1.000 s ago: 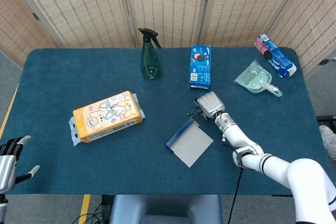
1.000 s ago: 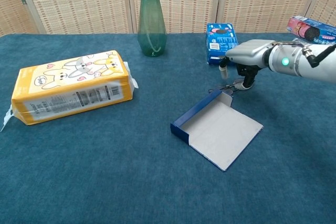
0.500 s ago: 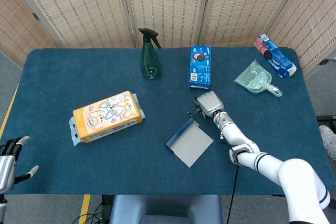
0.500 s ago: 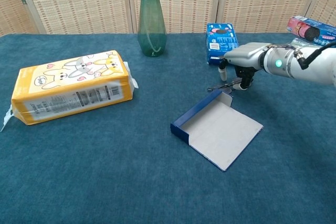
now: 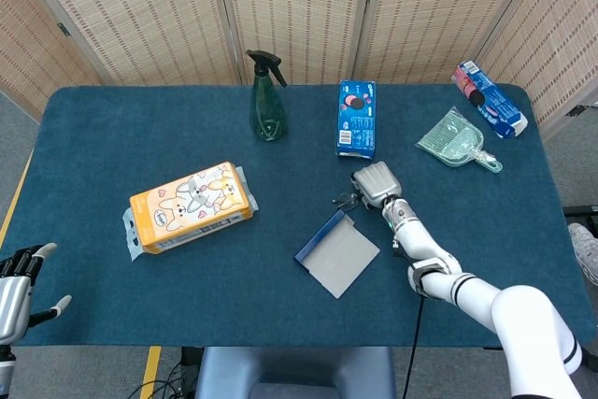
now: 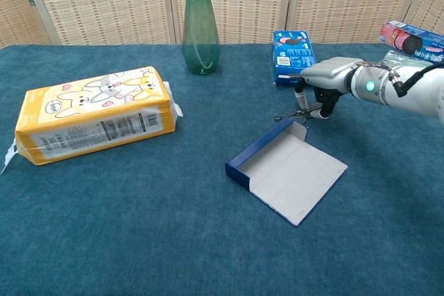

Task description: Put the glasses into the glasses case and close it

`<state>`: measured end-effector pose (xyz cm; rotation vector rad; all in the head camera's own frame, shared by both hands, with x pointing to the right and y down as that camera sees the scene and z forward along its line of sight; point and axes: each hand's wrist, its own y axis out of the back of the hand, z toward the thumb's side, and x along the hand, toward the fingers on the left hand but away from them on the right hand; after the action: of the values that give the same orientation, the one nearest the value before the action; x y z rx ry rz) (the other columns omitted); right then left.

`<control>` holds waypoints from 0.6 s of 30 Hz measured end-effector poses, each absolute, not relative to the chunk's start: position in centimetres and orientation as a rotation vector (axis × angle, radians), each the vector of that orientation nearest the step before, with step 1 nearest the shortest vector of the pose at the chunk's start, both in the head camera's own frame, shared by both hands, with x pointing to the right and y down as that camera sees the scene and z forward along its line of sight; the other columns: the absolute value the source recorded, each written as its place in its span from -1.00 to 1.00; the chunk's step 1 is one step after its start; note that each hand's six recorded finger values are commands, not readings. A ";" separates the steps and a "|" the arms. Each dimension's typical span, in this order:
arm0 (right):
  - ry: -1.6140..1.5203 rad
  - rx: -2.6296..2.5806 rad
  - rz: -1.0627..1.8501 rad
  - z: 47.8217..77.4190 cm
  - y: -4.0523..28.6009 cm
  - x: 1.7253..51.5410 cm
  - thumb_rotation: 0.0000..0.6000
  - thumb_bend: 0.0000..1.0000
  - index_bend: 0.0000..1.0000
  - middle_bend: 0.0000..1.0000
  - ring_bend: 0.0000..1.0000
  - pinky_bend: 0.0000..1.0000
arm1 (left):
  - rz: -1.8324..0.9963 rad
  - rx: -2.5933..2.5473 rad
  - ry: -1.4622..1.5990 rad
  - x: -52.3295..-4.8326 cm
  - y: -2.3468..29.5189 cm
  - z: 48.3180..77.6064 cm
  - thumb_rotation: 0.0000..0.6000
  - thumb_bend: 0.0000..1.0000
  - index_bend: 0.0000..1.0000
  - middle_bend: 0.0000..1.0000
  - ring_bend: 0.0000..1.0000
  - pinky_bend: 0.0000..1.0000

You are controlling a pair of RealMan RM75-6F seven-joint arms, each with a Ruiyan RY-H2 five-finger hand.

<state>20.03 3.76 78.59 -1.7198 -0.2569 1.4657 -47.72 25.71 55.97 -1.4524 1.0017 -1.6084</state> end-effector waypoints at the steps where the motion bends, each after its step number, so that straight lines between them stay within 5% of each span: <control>1: -0.258 -1.720 1.465 78.6 3.8 20.0 1.00 -0.21 -0.14 1.00 1.00 0.94 | -1.609 -1.452 1.002 -47.7 25.7 56.0 1.00 -0.62 -0.56 -0.53 -0.60 -0.44; 18: -0.268 -1.713 1.441 79.0 3.7 19.1 1.00 -0.09 0.12 1.00 1.00 0.94 | -1.627 -1.455 1.002 -48.1 25.9 56.2 1.00 -0.62 -0.56 -0.52 -0.60 -0.44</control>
<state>19.13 3.73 79.02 -1.7126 -0.2680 1.4411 -48.10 25.93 56.20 -1.4552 1.0019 -1.6267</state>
